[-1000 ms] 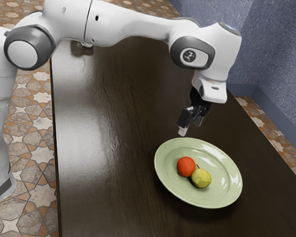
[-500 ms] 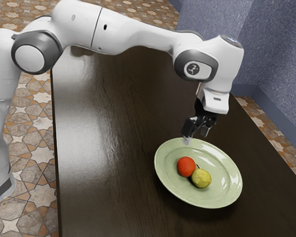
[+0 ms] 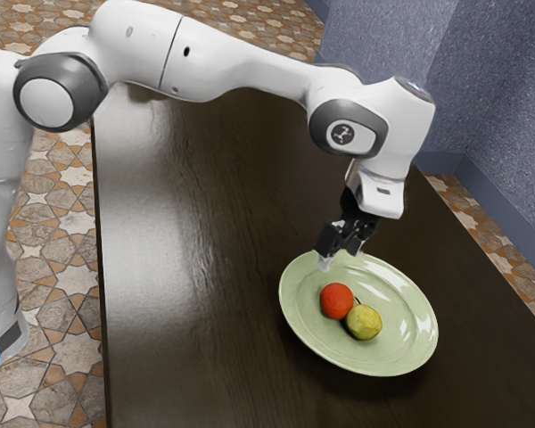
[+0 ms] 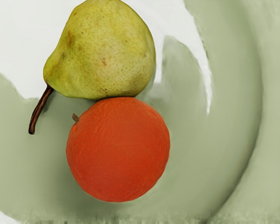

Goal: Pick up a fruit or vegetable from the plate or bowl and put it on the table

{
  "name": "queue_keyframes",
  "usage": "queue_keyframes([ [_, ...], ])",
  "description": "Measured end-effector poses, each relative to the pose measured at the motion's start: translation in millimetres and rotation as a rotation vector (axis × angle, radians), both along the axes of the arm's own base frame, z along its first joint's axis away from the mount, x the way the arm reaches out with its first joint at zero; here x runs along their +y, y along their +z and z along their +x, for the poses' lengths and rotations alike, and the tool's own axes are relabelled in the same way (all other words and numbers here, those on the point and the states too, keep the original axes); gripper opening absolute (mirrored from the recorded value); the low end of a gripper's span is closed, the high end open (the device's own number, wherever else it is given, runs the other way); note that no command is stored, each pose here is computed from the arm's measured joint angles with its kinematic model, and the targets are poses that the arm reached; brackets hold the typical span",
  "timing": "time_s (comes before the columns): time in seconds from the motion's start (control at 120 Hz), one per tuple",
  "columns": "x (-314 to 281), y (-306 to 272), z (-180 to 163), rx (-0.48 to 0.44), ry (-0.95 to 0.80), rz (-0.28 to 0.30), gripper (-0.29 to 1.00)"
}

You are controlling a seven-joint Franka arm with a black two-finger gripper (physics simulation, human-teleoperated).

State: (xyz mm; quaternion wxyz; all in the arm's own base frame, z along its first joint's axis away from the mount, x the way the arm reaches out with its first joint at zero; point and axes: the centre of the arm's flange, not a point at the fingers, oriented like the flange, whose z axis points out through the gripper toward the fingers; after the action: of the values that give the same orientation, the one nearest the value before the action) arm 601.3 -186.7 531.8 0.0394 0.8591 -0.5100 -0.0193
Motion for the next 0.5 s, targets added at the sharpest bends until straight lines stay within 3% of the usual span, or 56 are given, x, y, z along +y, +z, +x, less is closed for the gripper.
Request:
queue_keyframes([
  [0.317, -3, -5, -21, 0.029, 0.001, 0.024, 0.7],
  [0.5, 13, -4, -16, 0.007, 0.026, 0.057, 0.7],
])
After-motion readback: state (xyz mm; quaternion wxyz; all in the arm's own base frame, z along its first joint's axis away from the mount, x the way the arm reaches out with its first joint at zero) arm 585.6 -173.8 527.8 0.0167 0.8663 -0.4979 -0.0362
